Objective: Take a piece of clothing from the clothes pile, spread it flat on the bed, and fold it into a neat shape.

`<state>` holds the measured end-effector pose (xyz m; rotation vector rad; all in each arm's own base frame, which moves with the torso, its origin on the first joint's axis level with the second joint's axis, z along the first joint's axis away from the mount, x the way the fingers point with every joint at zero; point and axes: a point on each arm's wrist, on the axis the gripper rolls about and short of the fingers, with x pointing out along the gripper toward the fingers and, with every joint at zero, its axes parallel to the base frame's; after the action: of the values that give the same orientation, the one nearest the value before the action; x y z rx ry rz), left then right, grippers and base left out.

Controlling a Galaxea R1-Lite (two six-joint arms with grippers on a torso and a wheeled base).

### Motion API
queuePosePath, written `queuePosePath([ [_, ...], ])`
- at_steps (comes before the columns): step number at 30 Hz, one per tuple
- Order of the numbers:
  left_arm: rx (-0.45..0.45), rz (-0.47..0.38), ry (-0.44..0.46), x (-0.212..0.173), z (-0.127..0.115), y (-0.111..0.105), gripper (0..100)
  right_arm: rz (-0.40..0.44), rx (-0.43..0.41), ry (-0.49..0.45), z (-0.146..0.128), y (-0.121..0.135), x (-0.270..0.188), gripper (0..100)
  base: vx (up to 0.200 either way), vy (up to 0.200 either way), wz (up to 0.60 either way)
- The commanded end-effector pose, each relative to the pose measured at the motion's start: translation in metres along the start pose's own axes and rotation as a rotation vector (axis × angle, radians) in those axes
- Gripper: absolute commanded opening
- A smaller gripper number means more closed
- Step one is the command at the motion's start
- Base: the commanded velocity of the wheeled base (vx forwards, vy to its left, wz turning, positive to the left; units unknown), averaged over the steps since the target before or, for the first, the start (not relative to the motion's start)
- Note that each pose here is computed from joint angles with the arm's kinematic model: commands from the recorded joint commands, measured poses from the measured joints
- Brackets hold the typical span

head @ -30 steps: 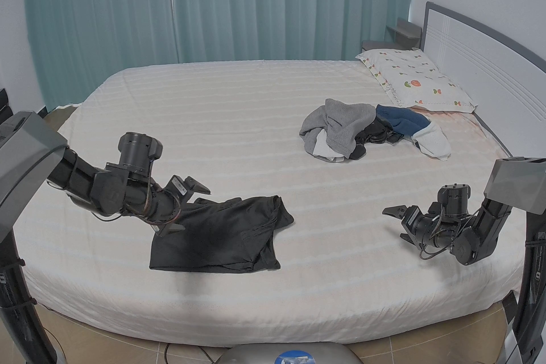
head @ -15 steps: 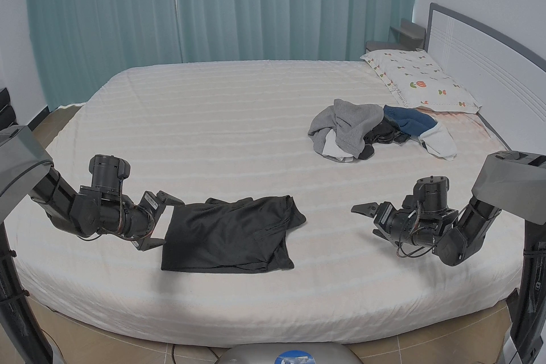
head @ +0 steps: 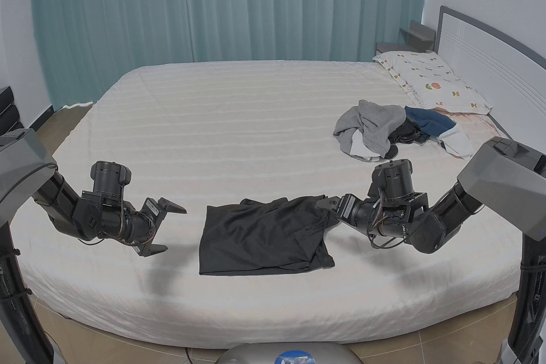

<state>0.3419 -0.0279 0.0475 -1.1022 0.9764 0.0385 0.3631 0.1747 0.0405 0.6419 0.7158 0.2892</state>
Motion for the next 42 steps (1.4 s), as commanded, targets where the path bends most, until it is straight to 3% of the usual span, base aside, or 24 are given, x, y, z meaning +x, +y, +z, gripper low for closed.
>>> queuePosePath([
  [1,0.004,0.009,0.003,0.002,-0.001,0.002,100,0.046,-0.039,0.001,-0.010,0.027,0.011,100,0.000,0.200,0.00],
  [8,0.012,0.018,-0.001,0.003,-0.002,0.003,100,0.030,-0.055,0.065,-0.039,0.023,0.041,100,0.000,0.029,0.00],
  [13,0.011,0.019,0.000,0.004,-0.002,0.003,100,0.026,-0.059,0.068,-0.043,0.021,0.052,100,0.000,0.000,0.00],
  [18,0.012,0.018,-0.001,0.005,-0.002,0.003,100,-0.036,-0.060,0.054,-0.044,0.015,0.056,100,0.000,0.000,0.00],
  [27,0.010,0.020,0.001,0.005,-0.002,0.003,100,-0.148,-0.048,0.056,-0.037,0.006,0.033,100,0.000,0.000,0.00],
  [35,0.012,0.018,-0.001,0.006,-0.001,0.002,100,-0.188,-0.008,0.043,-0.019,-0.013,-0.001,100,0.000,0.000,0.00],
  [42,0.012,0.018,-0.001,0.006,-0.001,0.002,100,-0.209,-0.031,0.076,-0.018,-0.027,-0.019,100,0.000,0.000,0.00],
])
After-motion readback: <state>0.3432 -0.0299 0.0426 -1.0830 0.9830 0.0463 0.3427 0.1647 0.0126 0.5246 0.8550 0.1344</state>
